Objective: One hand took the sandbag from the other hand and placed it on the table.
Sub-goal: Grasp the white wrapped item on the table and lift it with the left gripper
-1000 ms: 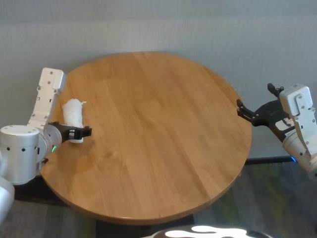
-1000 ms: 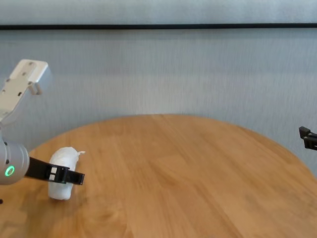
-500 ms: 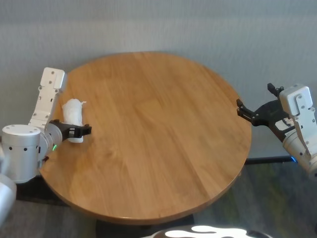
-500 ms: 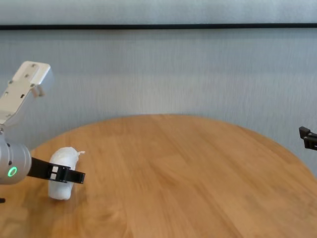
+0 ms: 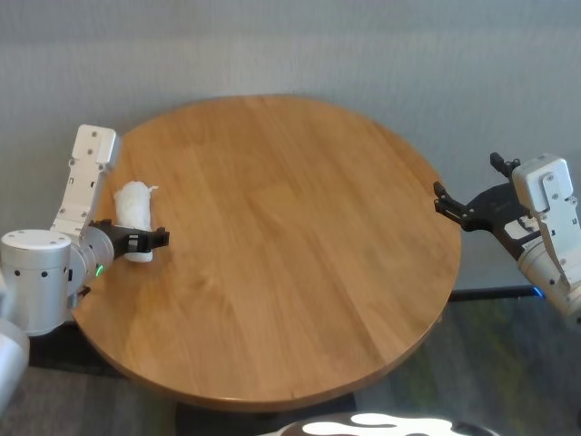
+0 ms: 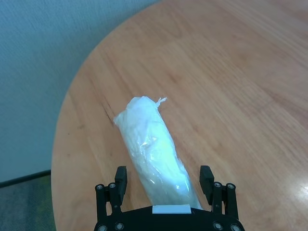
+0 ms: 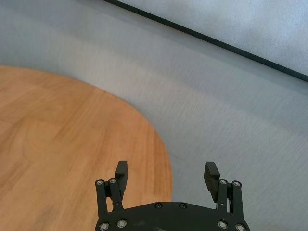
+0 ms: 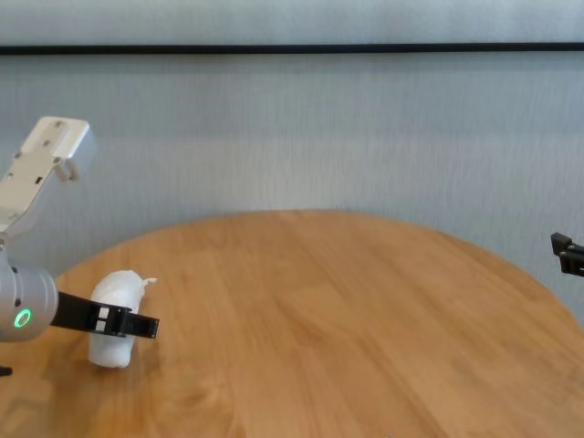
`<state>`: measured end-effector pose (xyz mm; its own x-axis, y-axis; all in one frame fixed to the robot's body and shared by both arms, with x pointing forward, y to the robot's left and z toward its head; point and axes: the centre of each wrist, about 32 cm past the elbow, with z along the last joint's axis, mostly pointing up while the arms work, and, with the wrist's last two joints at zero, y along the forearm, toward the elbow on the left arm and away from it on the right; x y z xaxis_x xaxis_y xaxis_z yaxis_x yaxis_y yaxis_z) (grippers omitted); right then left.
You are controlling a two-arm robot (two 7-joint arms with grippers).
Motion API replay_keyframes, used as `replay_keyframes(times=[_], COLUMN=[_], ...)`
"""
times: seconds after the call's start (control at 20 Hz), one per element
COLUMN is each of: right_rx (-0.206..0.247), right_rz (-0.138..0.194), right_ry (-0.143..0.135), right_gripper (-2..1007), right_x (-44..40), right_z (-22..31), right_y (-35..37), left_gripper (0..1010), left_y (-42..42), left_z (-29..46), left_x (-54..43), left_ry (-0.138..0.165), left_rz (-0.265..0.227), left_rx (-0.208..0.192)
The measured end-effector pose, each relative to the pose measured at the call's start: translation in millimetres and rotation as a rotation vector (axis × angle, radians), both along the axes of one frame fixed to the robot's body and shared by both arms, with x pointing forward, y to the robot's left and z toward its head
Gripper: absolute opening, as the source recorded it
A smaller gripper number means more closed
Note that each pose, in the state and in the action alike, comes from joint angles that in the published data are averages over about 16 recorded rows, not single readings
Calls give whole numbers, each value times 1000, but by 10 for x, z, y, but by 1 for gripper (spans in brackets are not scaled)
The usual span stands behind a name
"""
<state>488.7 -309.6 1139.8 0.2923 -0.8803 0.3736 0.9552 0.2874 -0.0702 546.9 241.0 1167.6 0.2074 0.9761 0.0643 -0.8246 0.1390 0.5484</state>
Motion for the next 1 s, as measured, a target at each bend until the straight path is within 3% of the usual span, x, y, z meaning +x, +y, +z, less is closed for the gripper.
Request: replay_keyframes(times=[1.0], right_rx=[0], right_rz=[0], right_ry=[0], right_gripper=[1001], right_x=[0], right_z=[0], right_y=[0], left_gripper=[1000], left_y=[21], left_z=[-48], left_x=[-2], left_ry=[-1], left_rz=[15], left_rx=[-9])
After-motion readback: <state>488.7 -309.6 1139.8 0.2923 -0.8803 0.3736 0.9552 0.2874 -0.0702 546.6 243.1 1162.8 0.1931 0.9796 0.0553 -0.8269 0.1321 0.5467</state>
